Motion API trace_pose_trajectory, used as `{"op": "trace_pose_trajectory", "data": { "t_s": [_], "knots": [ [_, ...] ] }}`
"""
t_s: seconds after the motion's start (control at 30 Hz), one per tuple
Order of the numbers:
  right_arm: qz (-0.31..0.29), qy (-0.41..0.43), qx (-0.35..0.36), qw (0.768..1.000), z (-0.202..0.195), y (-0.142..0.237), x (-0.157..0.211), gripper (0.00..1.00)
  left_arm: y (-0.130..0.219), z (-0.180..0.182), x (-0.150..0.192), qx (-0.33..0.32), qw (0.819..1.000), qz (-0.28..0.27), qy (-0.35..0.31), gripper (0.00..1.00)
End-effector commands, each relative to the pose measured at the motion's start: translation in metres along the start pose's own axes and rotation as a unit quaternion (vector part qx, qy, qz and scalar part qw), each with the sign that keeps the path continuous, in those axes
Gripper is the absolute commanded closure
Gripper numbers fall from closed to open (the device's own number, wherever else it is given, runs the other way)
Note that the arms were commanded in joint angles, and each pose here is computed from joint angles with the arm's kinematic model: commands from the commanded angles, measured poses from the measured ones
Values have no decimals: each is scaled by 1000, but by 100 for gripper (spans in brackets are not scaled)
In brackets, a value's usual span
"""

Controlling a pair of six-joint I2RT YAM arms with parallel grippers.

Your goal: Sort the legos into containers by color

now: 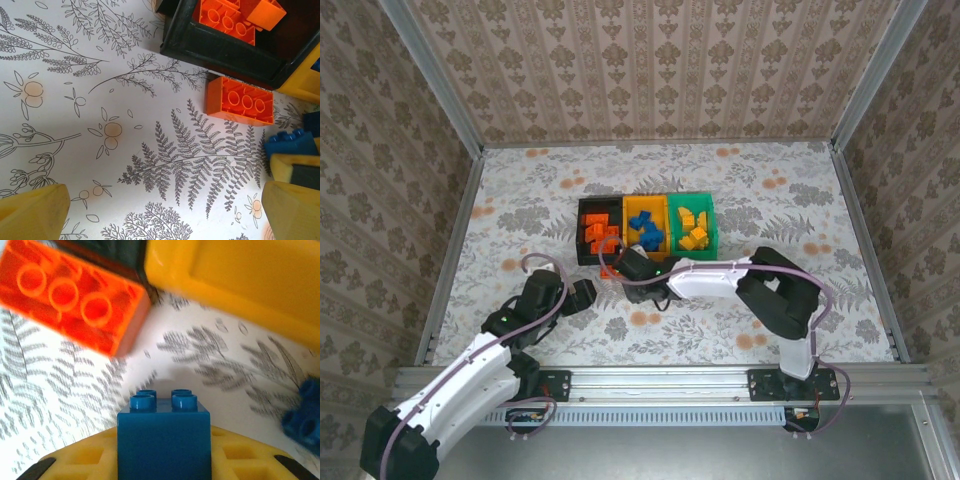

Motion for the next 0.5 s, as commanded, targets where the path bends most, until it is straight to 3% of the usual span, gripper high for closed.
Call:
{"op": "trace_pose_trajectory", "data": {
  "t_s": [0.0,0.27,0.47],
  "knots": [
    [-21,-10,-35,999,4,37,2,71,1,4,3,-3,1000,8,7,0],
    [-112,-24,-43,993,-16,108,-47,70,0,-3,0,8,1000,5,7,0],
    [-112,-59,7,992,-55,79,-101,70,0,-4,1,6,1000,11,10,0]
  ]
}}
Point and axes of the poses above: each hand's point on the last joint's axis, 136 mm out from that joint toward the fingers, its own y axis back along the fingers, its own z axis along the line the jaws close on, x = y × z, the point moved 2 cm from there along y, back along the fingers, and after that the axes turned 10 degrees about y, right-handed, at the moved point
